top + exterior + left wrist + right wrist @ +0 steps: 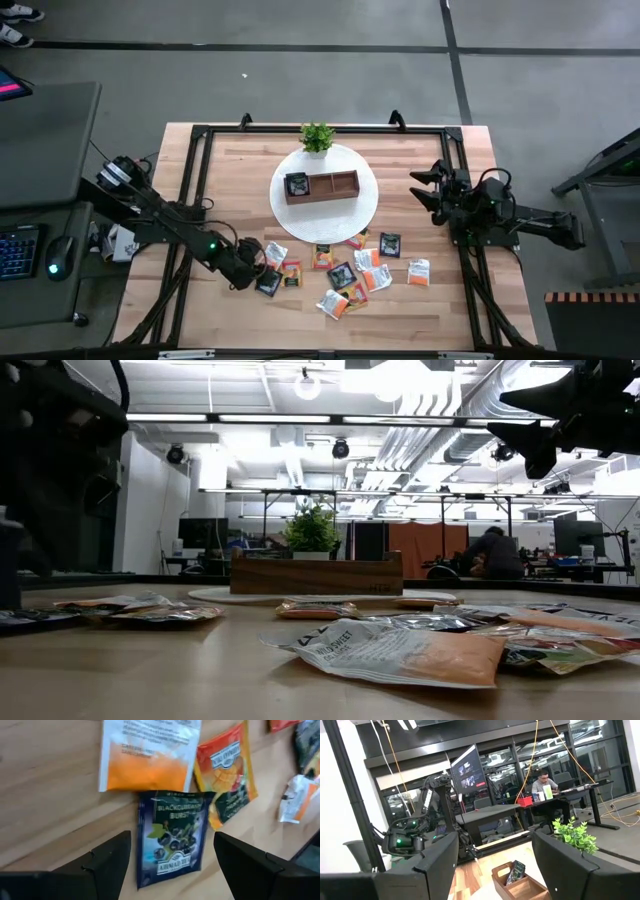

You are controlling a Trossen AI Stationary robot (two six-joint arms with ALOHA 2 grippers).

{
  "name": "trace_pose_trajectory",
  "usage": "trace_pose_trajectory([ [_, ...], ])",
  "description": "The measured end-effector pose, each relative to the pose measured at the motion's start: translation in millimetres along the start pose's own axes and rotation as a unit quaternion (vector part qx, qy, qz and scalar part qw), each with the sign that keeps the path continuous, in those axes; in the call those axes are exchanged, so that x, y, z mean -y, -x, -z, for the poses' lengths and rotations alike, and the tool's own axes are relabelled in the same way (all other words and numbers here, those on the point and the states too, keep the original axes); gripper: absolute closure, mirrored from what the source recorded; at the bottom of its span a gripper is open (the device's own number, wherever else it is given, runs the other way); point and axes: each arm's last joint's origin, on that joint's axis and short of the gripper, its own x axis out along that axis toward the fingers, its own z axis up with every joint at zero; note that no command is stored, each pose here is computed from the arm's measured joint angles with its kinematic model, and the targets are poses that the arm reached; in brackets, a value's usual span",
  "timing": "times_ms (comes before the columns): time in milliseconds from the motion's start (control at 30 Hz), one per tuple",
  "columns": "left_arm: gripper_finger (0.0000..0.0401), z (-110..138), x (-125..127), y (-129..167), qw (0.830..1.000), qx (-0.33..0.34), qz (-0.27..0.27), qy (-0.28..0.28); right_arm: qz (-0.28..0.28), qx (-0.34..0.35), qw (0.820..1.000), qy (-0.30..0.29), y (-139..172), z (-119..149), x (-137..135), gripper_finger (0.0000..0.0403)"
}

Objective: Pick & Place Tea
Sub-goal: Put the black tea bag into the left section of the wooden organizer

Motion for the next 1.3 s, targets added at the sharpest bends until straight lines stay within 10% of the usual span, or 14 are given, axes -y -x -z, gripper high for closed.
trace_pose_trajectory([
  [1100,0.0162,-5.0,27.1,-5.4,0.998,0.001,-0.054,-0.011,0.000,0.000,1.000,0.000,0.0,0.1,0.0,0.0153],
  [1300,0.0162,-15.5,47.4,-7.2,0.990,-0.001,-0.133,-0.042,0.000,0.000,1.000,0.000,0.0,0.1,0.0,0.0153],
])
